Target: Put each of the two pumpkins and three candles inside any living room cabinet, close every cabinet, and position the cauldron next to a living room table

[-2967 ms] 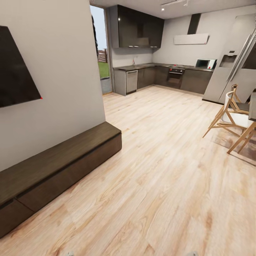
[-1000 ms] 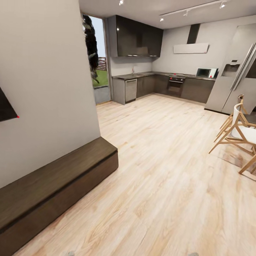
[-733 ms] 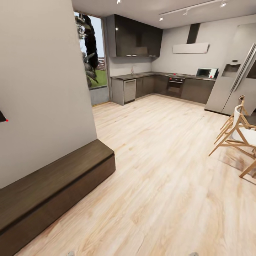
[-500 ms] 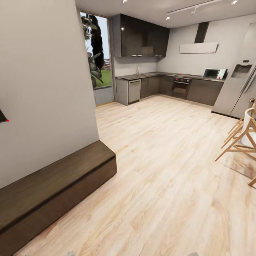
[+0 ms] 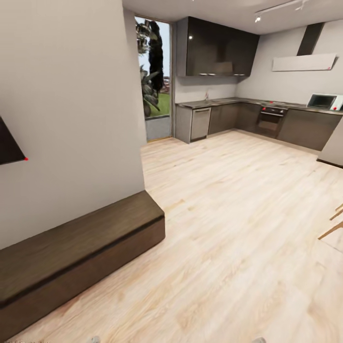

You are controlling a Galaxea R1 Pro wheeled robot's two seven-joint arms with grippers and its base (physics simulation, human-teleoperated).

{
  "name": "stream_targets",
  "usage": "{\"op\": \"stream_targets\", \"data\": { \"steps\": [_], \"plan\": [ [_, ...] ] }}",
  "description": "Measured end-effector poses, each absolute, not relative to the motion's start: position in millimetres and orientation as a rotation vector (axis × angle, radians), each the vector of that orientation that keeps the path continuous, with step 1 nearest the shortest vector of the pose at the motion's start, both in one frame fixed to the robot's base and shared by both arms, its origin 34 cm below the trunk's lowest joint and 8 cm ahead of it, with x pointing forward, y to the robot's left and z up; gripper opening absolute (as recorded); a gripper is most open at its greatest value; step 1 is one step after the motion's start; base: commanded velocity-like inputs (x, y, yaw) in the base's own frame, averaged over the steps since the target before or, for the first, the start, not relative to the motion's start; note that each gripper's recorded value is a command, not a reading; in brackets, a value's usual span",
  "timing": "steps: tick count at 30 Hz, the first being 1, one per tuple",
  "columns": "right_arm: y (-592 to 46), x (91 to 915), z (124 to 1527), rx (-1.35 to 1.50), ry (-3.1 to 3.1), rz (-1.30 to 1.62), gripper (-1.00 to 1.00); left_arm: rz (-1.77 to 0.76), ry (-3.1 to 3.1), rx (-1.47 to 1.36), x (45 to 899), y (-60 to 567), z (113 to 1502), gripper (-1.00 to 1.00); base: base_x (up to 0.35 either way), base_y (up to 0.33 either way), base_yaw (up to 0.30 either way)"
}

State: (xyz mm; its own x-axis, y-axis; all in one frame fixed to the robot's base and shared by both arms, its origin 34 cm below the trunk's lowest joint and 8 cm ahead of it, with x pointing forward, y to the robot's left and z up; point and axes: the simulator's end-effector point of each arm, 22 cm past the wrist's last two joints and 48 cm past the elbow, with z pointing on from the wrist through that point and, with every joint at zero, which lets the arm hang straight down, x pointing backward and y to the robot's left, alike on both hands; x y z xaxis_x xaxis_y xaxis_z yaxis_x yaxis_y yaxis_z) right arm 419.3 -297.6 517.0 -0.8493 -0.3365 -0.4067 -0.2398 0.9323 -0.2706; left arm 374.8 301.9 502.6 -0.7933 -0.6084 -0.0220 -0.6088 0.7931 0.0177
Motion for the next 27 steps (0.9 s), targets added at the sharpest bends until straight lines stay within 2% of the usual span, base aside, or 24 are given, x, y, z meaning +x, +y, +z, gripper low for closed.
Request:
{"op": "stream_targets", "data": {
  "steps": [16,27],
  "plan": [
    [-297.6,419.2,517.0,-0.415,2.631,-0.290,1.00,0.037,2.960,-1.005,374.8,301.9,502.6,1.00,0.249,-0.227,0.289],
    [-297.6,419.4,517.0,-0.415,2.630,-0.290,1.00,0.037,2.960,-1.007,374.8,301.9,502.6,1.00,0.017,-0.019,0.289]
  ]
}}
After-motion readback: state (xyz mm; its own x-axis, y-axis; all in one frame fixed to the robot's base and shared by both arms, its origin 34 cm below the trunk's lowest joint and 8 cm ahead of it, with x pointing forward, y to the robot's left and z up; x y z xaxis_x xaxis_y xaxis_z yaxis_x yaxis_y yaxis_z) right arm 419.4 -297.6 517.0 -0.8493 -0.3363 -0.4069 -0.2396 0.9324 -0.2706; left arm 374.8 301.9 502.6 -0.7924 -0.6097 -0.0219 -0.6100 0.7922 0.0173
